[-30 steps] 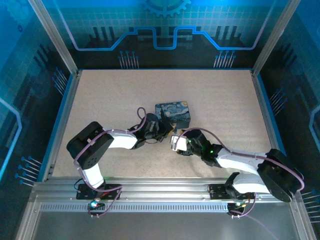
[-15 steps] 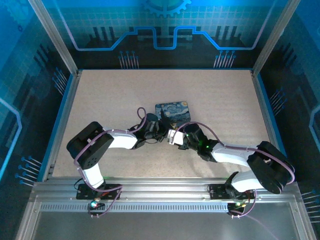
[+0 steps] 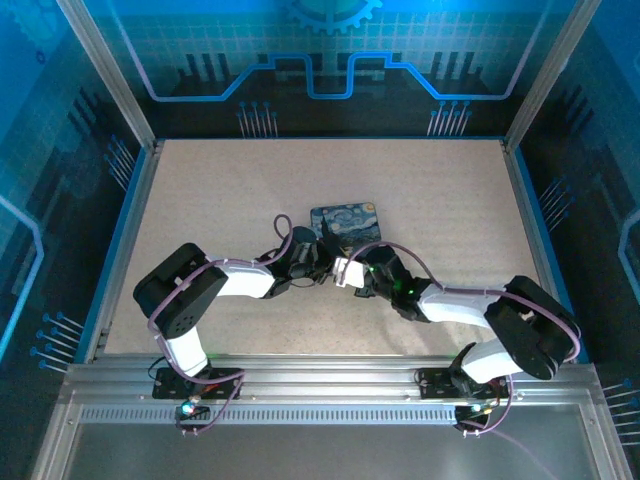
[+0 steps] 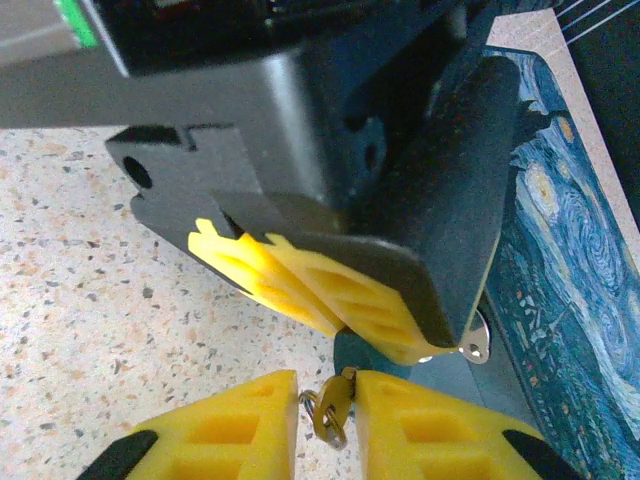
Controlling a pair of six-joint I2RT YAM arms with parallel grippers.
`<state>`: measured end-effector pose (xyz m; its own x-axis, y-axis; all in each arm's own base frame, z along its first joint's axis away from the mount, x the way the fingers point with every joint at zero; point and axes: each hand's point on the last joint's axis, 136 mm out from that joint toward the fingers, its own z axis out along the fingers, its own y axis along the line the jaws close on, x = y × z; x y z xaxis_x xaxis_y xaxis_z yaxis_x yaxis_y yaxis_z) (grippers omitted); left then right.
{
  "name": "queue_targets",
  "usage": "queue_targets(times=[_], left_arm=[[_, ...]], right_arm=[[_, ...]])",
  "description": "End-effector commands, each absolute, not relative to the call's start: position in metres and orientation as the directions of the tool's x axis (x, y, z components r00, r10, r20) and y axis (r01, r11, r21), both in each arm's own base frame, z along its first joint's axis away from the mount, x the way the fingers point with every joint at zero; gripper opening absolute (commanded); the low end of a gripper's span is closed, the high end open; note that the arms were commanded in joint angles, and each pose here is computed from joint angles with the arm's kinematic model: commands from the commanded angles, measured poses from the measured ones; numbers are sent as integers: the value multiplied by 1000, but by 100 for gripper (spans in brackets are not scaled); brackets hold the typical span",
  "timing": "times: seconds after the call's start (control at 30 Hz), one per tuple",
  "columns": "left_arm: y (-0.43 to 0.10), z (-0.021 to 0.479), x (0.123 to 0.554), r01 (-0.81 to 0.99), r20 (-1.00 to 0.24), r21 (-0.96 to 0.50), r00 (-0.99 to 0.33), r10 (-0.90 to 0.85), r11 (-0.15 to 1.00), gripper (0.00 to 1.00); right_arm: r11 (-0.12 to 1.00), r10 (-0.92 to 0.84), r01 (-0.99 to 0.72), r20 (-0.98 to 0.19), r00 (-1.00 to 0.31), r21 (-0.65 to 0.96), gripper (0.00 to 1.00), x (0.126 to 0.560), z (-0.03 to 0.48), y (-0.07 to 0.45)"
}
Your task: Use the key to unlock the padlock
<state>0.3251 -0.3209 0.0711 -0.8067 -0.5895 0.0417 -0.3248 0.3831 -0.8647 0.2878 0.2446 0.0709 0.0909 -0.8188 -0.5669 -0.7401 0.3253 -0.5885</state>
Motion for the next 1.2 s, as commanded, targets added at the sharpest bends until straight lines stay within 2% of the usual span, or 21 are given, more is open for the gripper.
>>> queue_targets(times=[0.0,0.1,0.27,0.63,0.87,1.03,1.17], left_arm=[[-328,99,329,-279,35,-901,-810,-586,331,9],[-328,99,329,-279,37,-902,-809,-586,329,9],[-328,99,329,-282,39,-902,-807,-589,326,9],[-328,101,330,-278,38,-905,-807,-590,322,9],[-329,100,330,-280,41,-905,-806,-590,320,8],[-329,100,330,-280,42,-906,-807,-590,318,8],[-329,99,331,-281,43,-905,-806,-590,318,8]], right_arm=[[364,-817,-697,-571,78,-617,18,303,78,243],[381,-819,-681,-570,65,-625,14,308,79,242],[430,-806,-653,-591,33,-623,0,315,92,240],[563,-730,-629,-680,-74,-536,0,322,115,243],[605,-695,-625,-711,-112,-493,0,323,124,246],[676,-606,-627,-776,-174,-387,0,323,128,251],[716,-550,-627,-801,-237,-306,0,320,108,252]])
